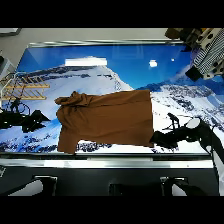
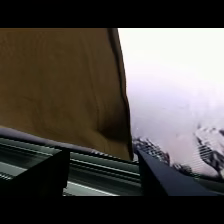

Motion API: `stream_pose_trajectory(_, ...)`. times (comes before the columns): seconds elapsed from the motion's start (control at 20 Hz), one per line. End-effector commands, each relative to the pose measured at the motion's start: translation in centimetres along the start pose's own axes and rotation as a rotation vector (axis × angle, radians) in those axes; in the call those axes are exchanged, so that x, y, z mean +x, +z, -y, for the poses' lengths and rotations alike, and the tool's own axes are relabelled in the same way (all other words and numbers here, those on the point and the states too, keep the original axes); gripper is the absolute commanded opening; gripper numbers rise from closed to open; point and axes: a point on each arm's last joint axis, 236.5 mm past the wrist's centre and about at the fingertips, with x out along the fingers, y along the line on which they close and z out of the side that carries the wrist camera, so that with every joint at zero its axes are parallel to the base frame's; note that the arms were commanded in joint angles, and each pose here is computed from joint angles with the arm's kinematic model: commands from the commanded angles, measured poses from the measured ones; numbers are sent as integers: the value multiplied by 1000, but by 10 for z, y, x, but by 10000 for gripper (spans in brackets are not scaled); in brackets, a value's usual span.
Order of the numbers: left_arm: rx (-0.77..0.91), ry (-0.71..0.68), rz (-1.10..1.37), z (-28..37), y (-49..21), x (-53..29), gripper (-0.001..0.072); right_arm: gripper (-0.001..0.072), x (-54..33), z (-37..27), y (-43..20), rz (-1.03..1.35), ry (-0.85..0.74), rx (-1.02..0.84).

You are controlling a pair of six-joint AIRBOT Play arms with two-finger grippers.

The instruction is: Fold the clothes and pants, and hang the long-sleeved shirts on hangers.

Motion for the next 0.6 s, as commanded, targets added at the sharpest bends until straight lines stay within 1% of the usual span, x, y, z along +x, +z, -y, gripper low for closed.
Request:
stream_pose_trajectory(0.0, 10, -1, -6, 0, -2, 0, 466, 489, 15, -3, -4, 19, 45, 25)
stream_pose_trajectory(0.15, 15, -1, -6, 0, -2, 0, 466, 472, 20, -9, 0, 49, 88, 43)
stream_pose_trajectory(0.2, 27, -1, -7, 0, -2, 0, 466, 416, 20, -12, 3, 64, 97, 47)
stream_pose_trajectory(0.35, 86, -22, -10, 4, -3, 2, 466, 53, 18, -21, 8, 86, 137, 37)
stream_pose_trajectory(0.4, 111, -34, -9, 5, -3, 4, 466, 31, 17, -23, 8, 86, 147, 34)
stream_pose_trajectory(0.55, 156, -69, 9, 7, -5, 14, 466, 31, 10, -33, 8, 104, 174, 27)
